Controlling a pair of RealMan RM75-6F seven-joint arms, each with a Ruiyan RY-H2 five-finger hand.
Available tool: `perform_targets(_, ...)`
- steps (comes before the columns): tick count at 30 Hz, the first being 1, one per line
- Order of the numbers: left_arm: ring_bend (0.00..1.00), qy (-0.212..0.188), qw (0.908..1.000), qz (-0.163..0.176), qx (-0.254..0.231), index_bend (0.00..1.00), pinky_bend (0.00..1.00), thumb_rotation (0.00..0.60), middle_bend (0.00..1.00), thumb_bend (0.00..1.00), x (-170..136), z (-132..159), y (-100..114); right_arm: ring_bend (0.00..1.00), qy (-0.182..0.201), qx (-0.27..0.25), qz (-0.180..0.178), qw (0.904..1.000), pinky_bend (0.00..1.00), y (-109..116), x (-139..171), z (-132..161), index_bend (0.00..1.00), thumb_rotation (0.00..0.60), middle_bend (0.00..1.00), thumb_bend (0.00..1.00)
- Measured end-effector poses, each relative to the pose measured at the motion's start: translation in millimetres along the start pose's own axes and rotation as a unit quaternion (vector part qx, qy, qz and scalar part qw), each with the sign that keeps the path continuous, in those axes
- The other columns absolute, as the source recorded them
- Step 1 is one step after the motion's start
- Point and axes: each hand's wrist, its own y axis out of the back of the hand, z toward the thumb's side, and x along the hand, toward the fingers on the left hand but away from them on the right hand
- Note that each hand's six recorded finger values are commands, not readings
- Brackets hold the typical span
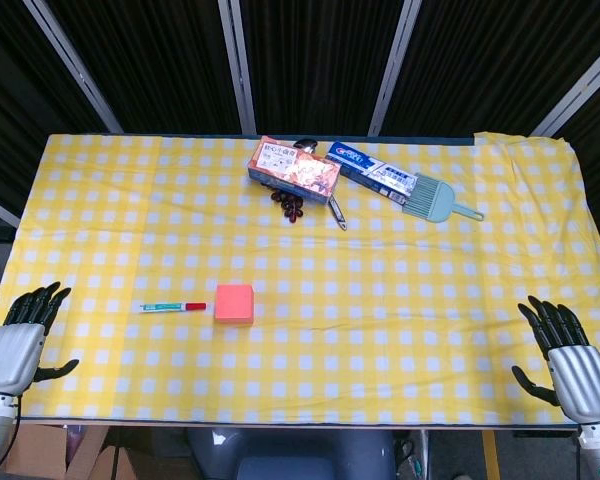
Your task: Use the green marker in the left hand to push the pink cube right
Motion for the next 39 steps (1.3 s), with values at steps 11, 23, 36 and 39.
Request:
perform_targets(11,0.00,-0.003,1.0000,-0.005,0.003,0.00,0.00,0.600,0.00,0.06,0.9,1.2,-1.7,0.00,-0.002,-0.001,-0.003,1.0000,0.05,1.7,1.7,-1.5,0.00,0.600,0.00,0.34)
perform_targets(23,0.00,-0.011,0.9995,-0.027,0.011,0.33,0.00,0.600,0.00,0.19,17.3,9.0,-7.1,0.00,-0.003,0.000,-0.003,1.0000,0.05,2.0,2.7,-1.6,0.00,0.600,0.00,0.34)
perform_targets(36,0.00,0.009,0.9974,-0.069,0.017,0.42,0.00,0.600,0.00,0.28,97.0,42.4,-36.8,0.00,0.001,-0.006,-0.003,1.0000,0.05,3.0,3.3,-1.8,0.00,0.600,0.00,0.34)
perform_targets(39,0.00,0.017,0.9963,-0.080,0.026,0.43,0.00,0.600,0.00,0.28,115.3,52.2,-49.3,0.00,0.000,-0.009,-0.003,1.0000,0.05,3.6,3.2,-2.3,0.00,0.600,0.00,0.34)
